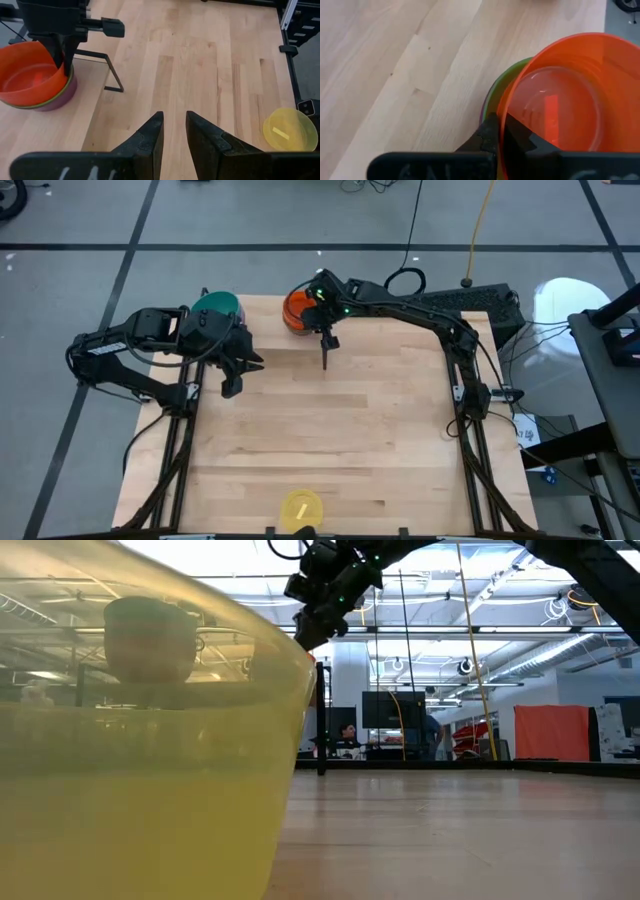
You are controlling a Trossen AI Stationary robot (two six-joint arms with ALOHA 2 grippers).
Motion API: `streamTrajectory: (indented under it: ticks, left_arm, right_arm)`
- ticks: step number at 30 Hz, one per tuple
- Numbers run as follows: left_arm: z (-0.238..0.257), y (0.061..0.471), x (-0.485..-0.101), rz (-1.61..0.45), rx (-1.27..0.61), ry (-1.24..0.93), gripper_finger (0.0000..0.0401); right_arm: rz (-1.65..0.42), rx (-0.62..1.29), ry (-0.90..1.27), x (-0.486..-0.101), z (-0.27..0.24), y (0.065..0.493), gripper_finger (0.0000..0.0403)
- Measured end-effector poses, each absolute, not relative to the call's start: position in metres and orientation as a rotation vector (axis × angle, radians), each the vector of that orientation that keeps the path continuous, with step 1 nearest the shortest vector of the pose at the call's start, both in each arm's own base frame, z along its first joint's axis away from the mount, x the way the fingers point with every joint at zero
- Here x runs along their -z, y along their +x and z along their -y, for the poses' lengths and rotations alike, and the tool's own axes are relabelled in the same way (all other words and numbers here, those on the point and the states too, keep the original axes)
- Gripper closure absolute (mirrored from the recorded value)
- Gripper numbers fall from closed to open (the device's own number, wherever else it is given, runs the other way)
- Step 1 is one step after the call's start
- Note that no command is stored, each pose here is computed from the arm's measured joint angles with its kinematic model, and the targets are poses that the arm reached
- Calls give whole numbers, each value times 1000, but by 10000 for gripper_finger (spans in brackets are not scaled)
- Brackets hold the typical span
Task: Place and stack bowls onto a shelf
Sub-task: Stack the orange bowl on top of the light green bowl on the shelf, then stack the yellow bowl on top of the orange bowl on the shelf
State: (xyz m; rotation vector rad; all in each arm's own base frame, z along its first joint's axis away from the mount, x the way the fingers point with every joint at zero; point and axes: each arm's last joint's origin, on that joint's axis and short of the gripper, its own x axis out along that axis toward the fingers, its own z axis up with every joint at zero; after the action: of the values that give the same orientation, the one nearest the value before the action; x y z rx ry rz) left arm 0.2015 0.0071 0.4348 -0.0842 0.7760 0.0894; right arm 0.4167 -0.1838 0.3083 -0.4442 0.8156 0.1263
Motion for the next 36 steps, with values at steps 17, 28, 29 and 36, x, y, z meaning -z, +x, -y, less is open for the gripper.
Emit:
streamTrajectory:
  ticks: [17, 28, 29, 36]
  left_arm:
    - [-7, 201, -434, -784, -92, -91, 313]
    - [-7, 197, -431, -834, -109, -125, 313]
    - [-7, 197, -431, -836, -115, -139, 313]
    - [0, 196, -429, -858, -79, -225, 313]
  right_arm:
    - [-852, 2, -516, -314, 178, 420, 315]
    - [-770, -11, -614, -343, 156, 415, 292]
    - [-755, 6, -627, -349, 153, 413, 292]
    - [-696, 167, -669, -409, 134, 372, 291]
